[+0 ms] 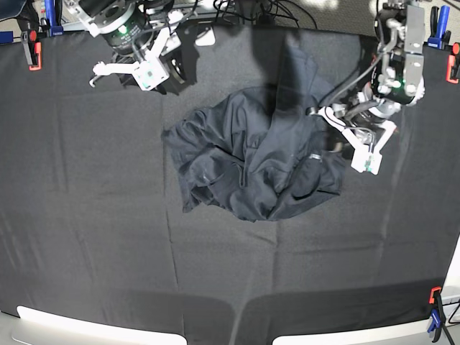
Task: Layout the t-shirt on the table in an organized manner, then fold the t-shirt properly
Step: 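Grasp the t-shirt edge near the white label with the left gripper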
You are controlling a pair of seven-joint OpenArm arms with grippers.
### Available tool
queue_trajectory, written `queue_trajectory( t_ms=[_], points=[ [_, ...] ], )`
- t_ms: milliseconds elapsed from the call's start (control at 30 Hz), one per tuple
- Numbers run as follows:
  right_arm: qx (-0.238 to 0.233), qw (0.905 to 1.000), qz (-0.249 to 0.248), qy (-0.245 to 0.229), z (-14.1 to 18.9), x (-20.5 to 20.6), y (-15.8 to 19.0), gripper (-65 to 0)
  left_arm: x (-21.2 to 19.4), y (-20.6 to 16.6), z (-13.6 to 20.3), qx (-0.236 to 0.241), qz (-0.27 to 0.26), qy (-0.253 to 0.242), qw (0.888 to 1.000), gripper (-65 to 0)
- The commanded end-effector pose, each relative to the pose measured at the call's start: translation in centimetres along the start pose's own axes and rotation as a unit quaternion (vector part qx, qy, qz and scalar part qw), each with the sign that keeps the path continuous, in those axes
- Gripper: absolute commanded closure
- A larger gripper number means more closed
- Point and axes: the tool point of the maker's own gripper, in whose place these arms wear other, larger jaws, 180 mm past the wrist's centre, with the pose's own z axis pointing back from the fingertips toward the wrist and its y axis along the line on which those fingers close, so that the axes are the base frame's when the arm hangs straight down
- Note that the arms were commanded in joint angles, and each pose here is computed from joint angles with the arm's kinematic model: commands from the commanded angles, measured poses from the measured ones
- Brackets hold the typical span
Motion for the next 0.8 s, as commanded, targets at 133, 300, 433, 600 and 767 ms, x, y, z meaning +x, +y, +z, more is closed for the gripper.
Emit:
queue_trajectory(
  t_ms=[133, 300, 433, 600, 767],
  points=[
    [-0.001, 0.9998, 0.002, -0.022, 0.3, 1.1, -0.1, -21.0, 10.6, 0.4, 5.0, 0.02, -0.042, -0.172, 0.984, 0.0],
    [-0.001, 0.9998, 0.002, -0.021, 0.3, 1.1, -0.1, -21.0, 17.6, -1.0, 11.7, 0.034, -0.078, -0.291, 0.953, 0.0],
    [-0.001, 0.9998, 0.001, -0.022, 0.3, 1.1, -0.1, -21.0, 19.1, -2.0, 13.8, 0.031, -0.092, -0.32, 0.942, 0.0],
    [-0.001, 0.9998, 0.002, -0.021, 0.3, 1.1, -0.1, -21.1, 19.2, -1.2, 13.8, 0.047, -0.072, -0.32, 0.943, 0.0],
    [-0.001, 0.9981, 0.001, -0.062, 0.5, 2.5, -0.1, -32.5, 19.1, -1.0, 13.7, 0.052, -0.066, -0.316, 0.945, 0.0]
  ],
)
